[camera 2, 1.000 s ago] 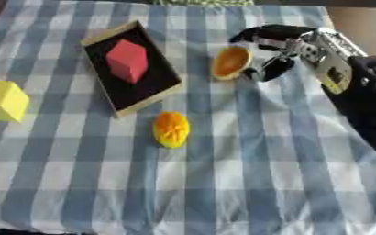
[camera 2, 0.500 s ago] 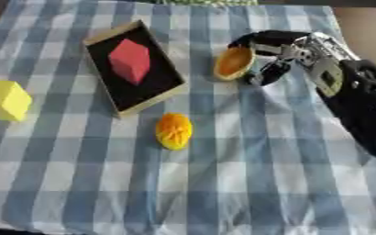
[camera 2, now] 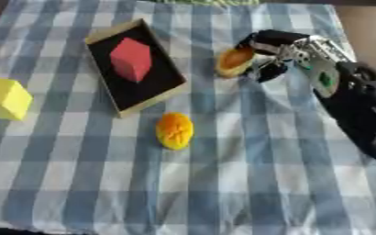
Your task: Pick up objects on the table and place them in the box.
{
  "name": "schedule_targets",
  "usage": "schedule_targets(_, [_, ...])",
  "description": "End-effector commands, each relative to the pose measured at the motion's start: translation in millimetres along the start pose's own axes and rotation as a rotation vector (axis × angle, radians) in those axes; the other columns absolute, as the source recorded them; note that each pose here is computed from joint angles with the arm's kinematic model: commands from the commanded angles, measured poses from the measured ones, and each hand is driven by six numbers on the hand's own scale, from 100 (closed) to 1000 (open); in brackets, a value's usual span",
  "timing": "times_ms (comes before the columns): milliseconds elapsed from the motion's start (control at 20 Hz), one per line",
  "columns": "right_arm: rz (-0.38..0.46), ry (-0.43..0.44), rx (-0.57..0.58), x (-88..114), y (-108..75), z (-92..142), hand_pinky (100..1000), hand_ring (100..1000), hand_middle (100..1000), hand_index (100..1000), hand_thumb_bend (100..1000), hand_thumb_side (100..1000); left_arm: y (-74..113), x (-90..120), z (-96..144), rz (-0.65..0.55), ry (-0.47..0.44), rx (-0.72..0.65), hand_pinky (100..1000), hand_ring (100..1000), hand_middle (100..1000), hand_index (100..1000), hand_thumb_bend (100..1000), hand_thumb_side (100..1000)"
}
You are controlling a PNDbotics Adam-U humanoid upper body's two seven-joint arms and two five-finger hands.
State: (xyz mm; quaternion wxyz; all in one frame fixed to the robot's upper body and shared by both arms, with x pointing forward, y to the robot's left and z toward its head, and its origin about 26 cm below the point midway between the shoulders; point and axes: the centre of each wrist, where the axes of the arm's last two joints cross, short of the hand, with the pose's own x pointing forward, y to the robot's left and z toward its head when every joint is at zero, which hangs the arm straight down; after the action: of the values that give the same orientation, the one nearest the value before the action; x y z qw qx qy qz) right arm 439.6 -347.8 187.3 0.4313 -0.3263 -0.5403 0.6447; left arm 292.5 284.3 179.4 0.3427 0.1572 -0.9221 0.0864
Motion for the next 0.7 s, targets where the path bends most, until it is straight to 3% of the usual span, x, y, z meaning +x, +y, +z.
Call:
schedule_targets(50, [0.003,0.008,-0.067,-2.4,-18.9,8.1,907,895,667,789,100,100,1.2,6.9,-5.9,-0.001,-0.033,-0.015,777,744,782,840,250,559])
schedule_targets(300, [-0.019,-0.001,-0.099,2.0,-30.2,11.9,902,871,614,738,100,100,1.4,6.9,-6.0,-0.004,-0.033,-0.017,777,744,783,840,249,559])
schedule_targets(700, [-0.053,-0.062,-0.286,26.4,-66.2,17.4,877,808,564,676,100,100,2.1,6.9,-6.1,-0.009,-0.033,-0.020,778,745,783,840,247,558])
